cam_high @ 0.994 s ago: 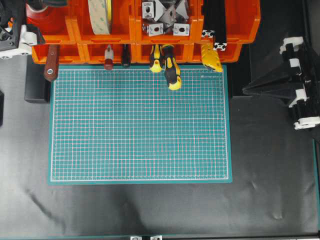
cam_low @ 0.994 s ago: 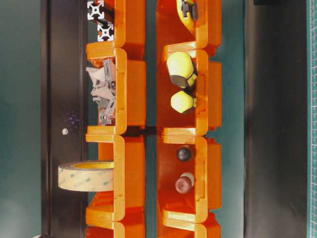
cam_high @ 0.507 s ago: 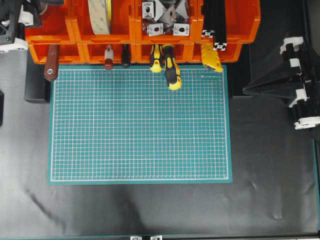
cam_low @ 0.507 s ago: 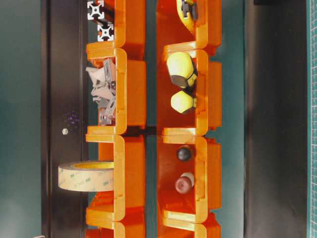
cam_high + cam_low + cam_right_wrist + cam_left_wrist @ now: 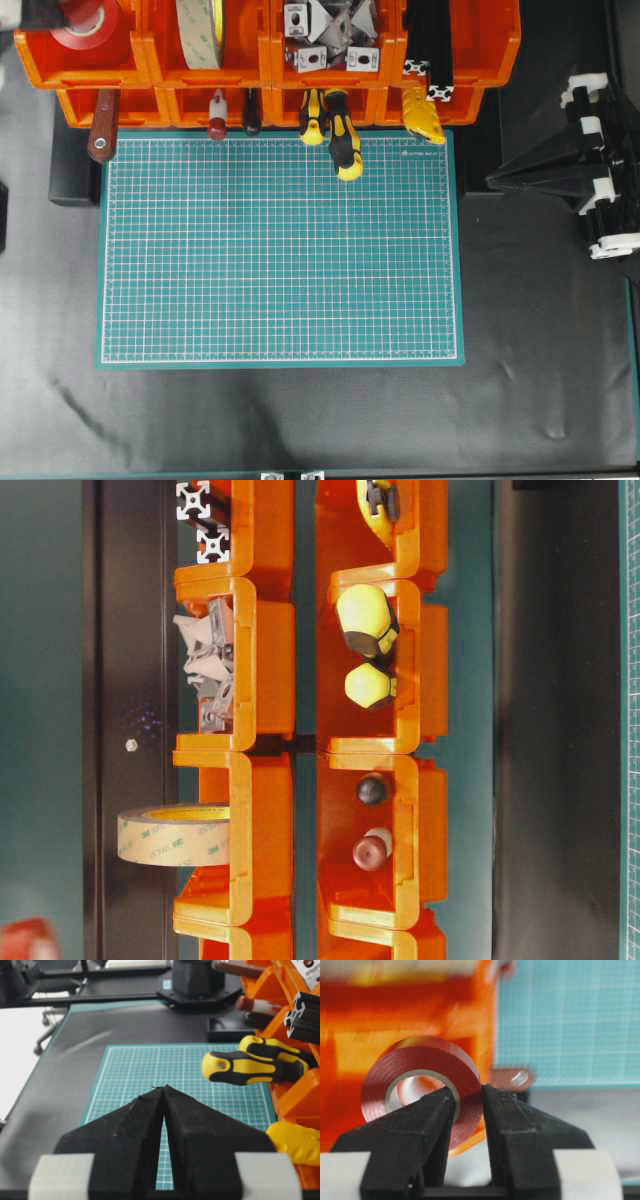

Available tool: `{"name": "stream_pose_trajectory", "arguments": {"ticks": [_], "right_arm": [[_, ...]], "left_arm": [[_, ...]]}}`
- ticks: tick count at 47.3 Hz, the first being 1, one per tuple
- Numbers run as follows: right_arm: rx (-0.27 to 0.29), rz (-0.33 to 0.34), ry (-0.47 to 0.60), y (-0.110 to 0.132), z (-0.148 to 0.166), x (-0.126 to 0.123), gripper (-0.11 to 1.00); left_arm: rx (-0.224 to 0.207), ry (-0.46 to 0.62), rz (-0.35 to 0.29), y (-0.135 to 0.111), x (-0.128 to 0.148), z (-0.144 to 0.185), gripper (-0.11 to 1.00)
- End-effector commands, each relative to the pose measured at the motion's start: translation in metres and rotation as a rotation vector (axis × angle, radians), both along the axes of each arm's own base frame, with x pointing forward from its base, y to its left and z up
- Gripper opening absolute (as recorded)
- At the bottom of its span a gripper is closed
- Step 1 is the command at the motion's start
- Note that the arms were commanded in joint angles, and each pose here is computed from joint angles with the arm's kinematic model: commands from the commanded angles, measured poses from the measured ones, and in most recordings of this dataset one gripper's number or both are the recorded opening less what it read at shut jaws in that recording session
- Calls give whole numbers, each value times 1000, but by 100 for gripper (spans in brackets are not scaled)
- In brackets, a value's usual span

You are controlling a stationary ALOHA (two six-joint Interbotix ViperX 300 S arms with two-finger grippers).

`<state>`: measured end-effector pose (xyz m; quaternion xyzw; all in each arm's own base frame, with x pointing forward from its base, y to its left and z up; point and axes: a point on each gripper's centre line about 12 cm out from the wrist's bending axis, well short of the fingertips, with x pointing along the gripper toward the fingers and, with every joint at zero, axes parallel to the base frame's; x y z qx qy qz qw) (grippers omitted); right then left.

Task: Pick vinyl tape from container rack with left arm.
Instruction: 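Close the left gripper on the red tape roll's rim and lift it, then pull the red tape roll out of the bin toward the mat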

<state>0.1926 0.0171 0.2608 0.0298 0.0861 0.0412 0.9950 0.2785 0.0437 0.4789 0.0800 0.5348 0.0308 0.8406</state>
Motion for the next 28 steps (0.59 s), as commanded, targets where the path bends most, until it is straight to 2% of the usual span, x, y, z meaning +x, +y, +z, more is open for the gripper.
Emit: {"name": "stream_pose_trajectory", "arguments": {"ticks": [1,12,18,23,28], "right_arm": [[6,2,-32,1,12,3,0],[8,2,-33,1,13,3,0],[6,2,-30,1,12,3,0],[9,0,-32,1,13,3,0],[14,0,-36,0,14,2,0]], "left_arm": [[-2,-96,-42,-18,-1,20,18],[-41,-226,-133,-58,8,23,18],[-92,-306,-178,-87,19,18,18],[-136,-314,-208,-113,34,-10,18],[-148,-276,-224,-129,52,-53,18]]}}
